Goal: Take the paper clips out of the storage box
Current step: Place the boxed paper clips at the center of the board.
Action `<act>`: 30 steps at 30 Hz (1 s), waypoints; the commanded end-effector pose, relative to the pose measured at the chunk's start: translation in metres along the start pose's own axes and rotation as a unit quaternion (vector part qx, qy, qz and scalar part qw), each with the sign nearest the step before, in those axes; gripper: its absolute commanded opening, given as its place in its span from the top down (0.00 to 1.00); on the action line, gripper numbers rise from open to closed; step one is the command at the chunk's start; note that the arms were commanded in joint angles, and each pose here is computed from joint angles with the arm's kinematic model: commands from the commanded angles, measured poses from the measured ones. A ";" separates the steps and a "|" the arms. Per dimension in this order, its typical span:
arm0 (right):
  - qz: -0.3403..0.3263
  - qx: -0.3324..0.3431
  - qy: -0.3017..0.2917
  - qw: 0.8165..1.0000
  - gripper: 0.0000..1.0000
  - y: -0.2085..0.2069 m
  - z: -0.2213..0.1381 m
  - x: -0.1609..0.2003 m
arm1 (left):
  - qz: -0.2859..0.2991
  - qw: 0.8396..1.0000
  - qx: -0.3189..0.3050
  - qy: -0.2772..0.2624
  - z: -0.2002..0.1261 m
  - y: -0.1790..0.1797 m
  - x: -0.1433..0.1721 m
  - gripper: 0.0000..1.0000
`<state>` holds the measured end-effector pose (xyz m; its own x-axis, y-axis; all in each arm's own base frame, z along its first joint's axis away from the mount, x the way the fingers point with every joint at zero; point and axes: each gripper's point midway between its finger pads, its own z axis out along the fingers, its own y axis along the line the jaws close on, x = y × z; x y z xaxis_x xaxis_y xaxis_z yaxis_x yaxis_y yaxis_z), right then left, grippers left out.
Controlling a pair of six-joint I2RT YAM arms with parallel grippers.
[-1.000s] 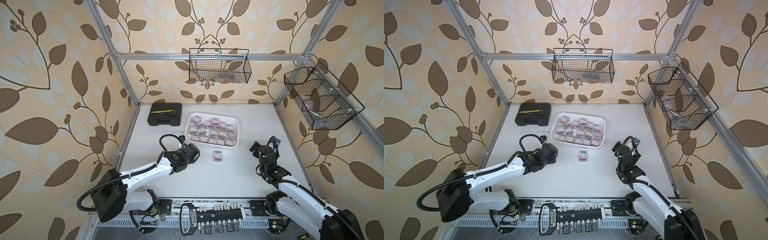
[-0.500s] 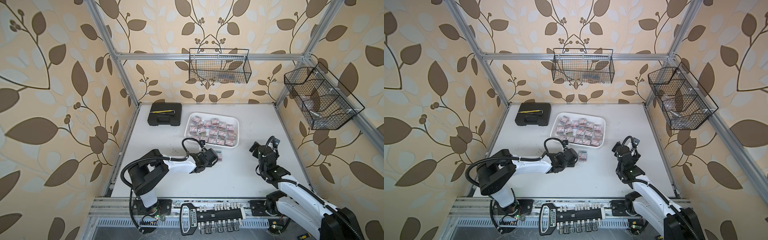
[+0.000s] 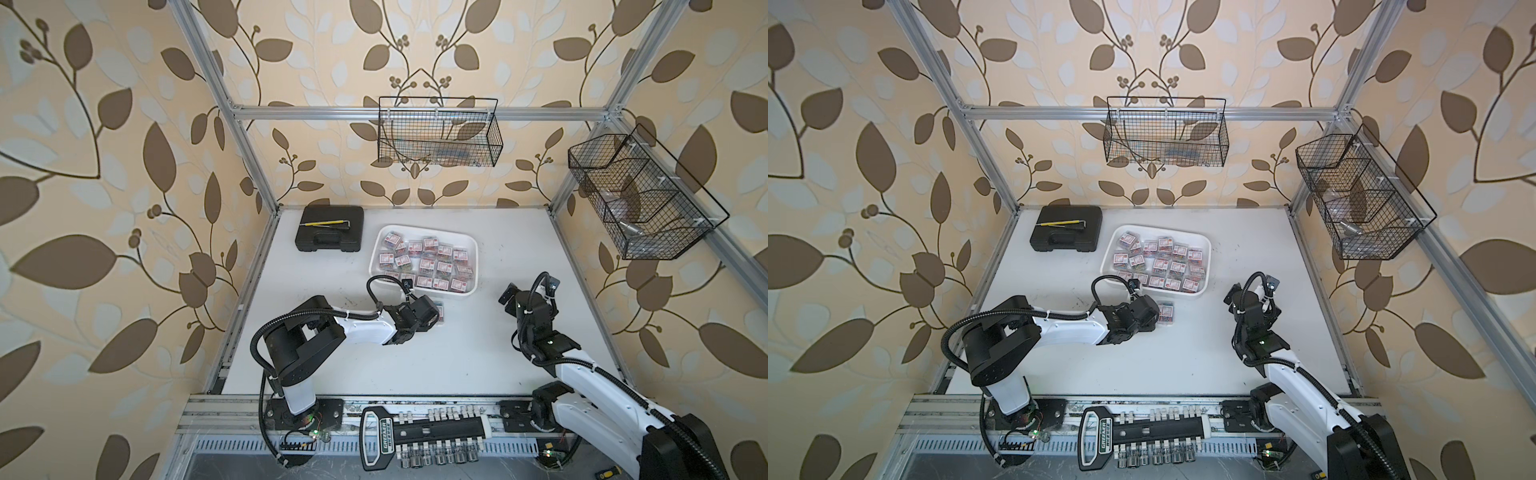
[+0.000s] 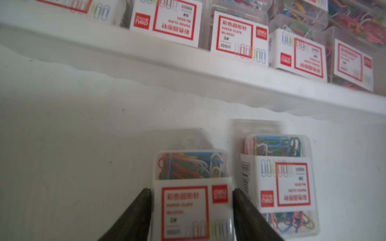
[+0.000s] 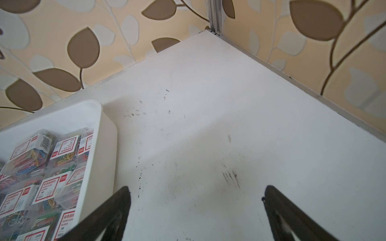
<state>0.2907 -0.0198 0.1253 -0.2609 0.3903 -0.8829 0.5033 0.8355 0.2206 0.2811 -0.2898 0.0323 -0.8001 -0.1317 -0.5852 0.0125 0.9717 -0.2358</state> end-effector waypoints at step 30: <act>0.017 0.002 -0.017 1.000 0.00 -0.001 -0.003 -0.013 | -0.040 0.997 0.049 -0.045 -0.021 -0.022 -0.026 0.48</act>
<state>0.2903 -0.0207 0.1302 -0.2430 0.3968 -0.8852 0.5015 0.8325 0.2355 0.2821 -0.2954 0.0415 -0.7866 -0.1724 -0.5929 0.0166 0.9540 -0.2995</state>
